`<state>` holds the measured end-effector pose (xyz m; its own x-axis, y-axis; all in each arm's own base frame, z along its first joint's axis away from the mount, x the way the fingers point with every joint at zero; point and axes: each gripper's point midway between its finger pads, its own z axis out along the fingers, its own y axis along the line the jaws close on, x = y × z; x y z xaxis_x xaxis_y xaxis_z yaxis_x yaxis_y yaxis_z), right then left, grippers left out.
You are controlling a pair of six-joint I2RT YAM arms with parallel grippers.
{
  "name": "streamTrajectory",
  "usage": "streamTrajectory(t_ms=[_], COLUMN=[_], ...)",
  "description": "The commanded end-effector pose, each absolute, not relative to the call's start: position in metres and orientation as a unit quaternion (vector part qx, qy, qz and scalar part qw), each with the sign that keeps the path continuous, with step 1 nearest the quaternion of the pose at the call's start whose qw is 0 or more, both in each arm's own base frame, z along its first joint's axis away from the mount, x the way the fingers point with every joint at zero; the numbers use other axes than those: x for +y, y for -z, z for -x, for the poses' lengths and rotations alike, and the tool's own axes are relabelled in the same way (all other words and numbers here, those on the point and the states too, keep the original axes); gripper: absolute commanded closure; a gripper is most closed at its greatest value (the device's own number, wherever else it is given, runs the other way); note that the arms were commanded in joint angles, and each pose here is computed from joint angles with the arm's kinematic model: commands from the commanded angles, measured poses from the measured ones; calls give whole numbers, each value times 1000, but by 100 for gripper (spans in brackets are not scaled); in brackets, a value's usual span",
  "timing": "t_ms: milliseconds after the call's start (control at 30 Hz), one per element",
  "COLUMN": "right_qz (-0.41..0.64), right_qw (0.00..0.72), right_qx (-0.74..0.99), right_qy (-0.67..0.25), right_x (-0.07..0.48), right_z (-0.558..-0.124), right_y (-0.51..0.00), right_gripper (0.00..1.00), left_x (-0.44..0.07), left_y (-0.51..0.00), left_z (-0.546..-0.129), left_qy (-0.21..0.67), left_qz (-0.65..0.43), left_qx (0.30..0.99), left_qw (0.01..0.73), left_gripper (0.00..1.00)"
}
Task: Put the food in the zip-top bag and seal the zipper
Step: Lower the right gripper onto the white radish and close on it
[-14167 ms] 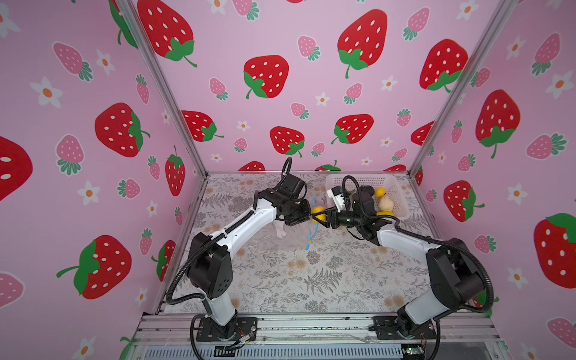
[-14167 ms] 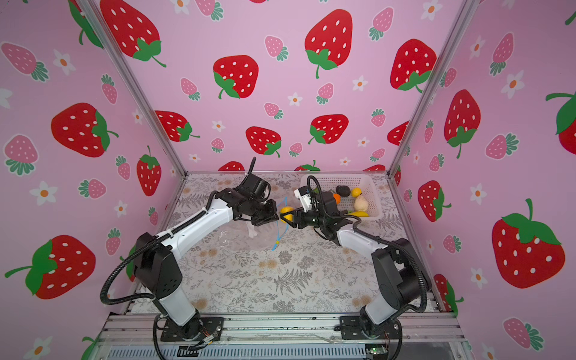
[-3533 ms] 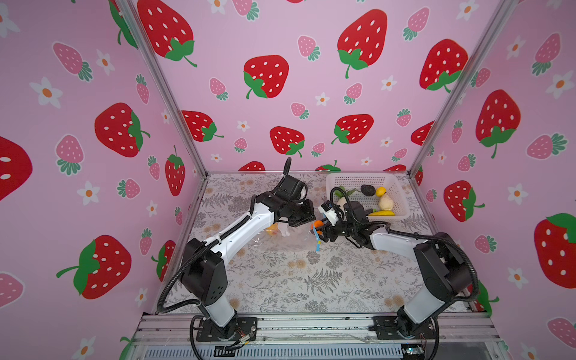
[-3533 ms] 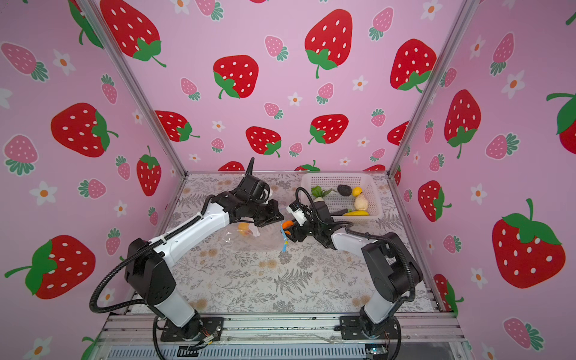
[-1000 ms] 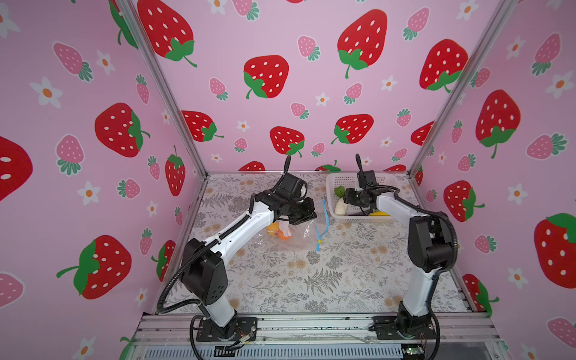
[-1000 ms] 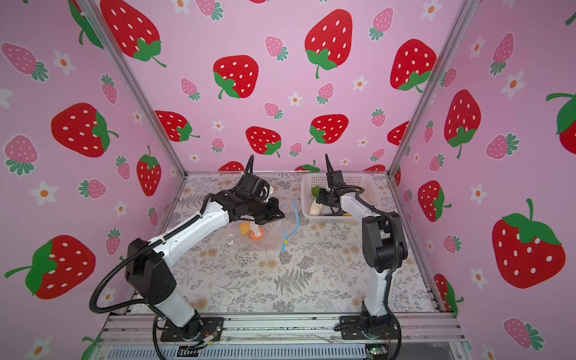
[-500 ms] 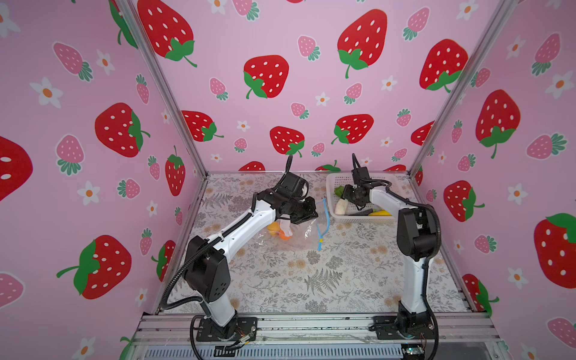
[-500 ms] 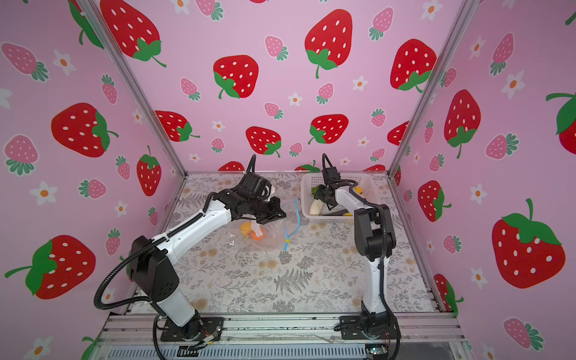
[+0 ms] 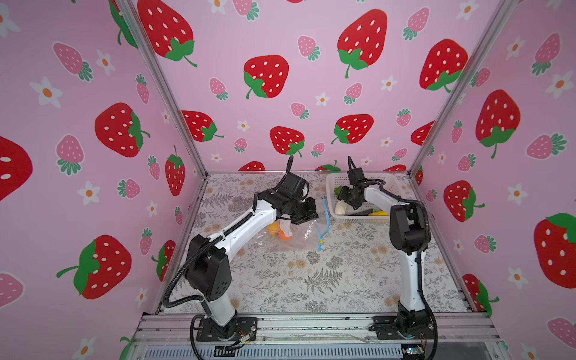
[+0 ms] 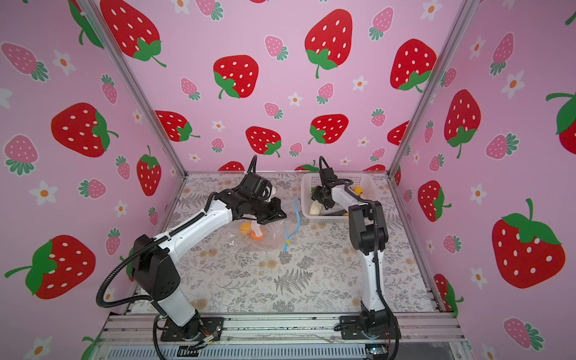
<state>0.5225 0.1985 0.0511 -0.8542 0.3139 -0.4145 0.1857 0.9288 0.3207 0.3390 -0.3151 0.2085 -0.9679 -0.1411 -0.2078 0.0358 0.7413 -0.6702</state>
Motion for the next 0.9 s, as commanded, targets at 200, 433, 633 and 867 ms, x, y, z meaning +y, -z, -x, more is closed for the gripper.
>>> streamTrajectory(t_ms=[200,433,633,867], right_qz=[-135,-131,-125,-121], right_qw=[219,221,227,226], right_qx=[956,954,955,957], right_qy=[-141,-153,-145,-135], right_x=[205,210,212,214], right_z=[-519,-518,-517,-513], right_y=[-44,-48,-49,-46], right_gripper=[38,41,43,42], left_x=[-318,-318,-317,-316], left_y=[-223,-222,-222,-223], left_z=[-341,-341,-341,-340], left_qy=[368,367,367,366], left_qz=[21,20,20,22], left_qx=[921,921,921,921], left_qw=[127,127,127,130], left_gripper=[100,100,100,100])
